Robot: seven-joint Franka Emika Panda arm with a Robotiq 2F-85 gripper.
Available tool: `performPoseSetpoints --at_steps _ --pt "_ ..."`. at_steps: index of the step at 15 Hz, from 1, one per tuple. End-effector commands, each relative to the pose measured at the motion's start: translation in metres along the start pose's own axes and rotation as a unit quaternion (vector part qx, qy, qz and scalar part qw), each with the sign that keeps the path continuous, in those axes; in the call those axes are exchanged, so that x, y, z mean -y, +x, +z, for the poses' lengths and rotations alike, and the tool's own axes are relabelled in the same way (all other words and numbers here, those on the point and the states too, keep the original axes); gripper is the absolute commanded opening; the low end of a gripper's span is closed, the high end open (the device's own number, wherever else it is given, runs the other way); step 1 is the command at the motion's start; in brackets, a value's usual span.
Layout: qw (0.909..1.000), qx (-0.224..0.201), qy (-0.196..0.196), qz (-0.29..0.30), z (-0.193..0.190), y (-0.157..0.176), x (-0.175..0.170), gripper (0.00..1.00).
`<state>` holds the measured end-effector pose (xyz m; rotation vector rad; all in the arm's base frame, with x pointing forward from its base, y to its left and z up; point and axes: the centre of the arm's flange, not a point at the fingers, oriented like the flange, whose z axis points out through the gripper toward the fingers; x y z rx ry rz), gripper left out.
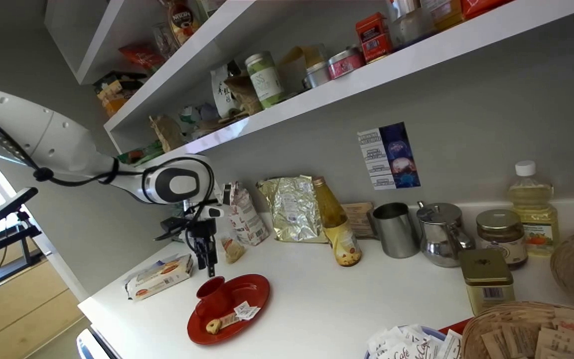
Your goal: Put the orange cup on the orange plate
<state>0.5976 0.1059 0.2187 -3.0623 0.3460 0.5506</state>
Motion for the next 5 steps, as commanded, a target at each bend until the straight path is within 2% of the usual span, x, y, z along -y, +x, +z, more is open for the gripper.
performPoseSetpoints --at_steps 1,5 --pt "1.0000 -0.006 0.003 0.001 -0.010 -0.005 -0.002 1.00" --pt "1.0000 0.001 0.000 0.000 -0.001 -0.004 -0.001 1.00"
